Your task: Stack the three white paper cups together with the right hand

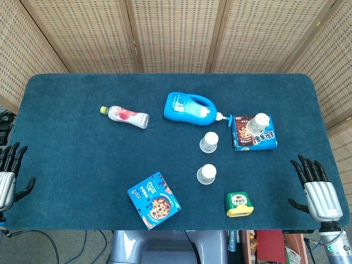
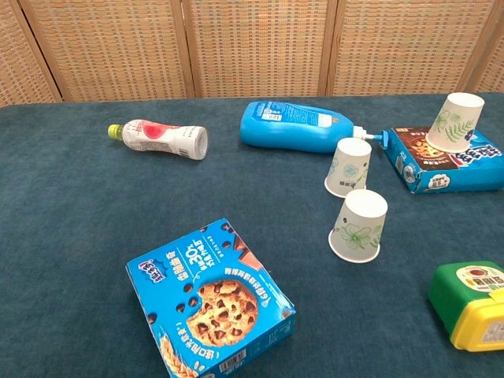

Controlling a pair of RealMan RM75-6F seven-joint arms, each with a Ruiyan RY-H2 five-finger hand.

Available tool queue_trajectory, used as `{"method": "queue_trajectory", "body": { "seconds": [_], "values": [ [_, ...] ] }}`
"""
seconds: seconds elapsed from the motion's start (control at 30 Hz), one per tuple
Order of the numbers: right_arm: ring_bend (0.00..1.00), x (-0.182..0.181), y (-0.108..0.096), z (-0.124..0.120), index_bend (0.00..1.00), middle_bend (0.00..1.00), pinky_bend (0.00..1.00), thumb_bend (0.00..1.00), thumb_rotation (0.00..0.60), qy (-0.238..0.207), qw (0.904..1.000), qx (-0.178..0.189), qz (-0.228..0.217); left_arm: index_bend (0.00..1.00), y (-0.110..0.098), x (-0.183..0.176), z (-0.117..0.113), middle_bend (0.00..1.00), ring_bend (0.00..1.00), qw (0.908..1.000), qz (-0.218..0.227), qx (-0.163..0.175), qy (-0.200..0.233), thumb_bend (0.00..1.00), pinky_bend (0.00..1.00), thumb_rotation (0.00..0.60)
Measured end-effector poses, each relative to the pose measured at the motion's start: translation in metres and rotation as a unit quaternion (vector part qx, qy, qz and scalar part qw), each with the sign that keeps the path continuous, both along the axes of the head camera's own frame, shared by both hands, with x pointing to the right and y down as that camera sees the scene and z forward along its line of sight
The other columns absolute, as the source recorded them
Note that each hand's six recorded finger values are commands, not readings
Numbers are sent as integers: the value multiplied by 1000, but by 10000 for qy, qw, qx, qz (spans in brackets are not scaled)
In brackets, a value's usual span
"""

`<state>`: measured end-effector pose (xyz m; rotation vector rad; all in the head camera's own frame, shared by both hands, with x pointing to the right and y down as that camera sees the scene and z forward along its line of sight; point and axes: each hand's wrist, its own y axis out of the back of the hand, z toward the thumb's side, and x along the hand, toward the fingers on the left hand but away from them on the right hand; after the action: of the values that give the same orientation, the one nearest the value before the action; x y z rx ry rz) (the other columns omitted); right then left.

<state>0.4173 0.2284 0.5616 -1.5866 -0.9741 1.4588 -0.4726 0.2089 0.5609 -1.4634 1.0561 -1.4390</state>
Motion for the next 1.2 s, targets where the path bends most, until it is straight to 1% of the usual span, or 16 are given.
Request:
{"method": "queue_trajectory", "body": {
  "seconds": [0.17,0.4,0.57,0.73,1.03,1.2],
  "values": [
    [0,1,1,1,62,0,0,123,600,22,10000,3,9,13,0,0,2,0,0,10000,-16,-72,-24,367,0,600],
    [0,-1,1,0,62,0,0,124,600,-42,10000,19,39,13,0,2,-3,0,0,10000,-14,8,15,368,0,600],
    [0,-1,2,0,62,0,0,124,600,-41,10000,18,63,1,1,2,-2,0,0,10000,20,-41,47,365,0,600],
    [0,-1,3,2,47,0,0,124,600,-32,10000,-24,43,0,1,2,-1,0,0,9999,29,-113,33,297,0,600],
    [0,0,3,3,46,0,0,124,600,-55,9999,-46,80,0,3,6,-6,0,0,9998,112,-131,-76,294,0,600],
    [0,0,3,4,50,0,0,124,600,-30,10000,-44,70,0,3,6,-7,0,0,9999,85,-126,-83,294,0,600]
  ]
}}
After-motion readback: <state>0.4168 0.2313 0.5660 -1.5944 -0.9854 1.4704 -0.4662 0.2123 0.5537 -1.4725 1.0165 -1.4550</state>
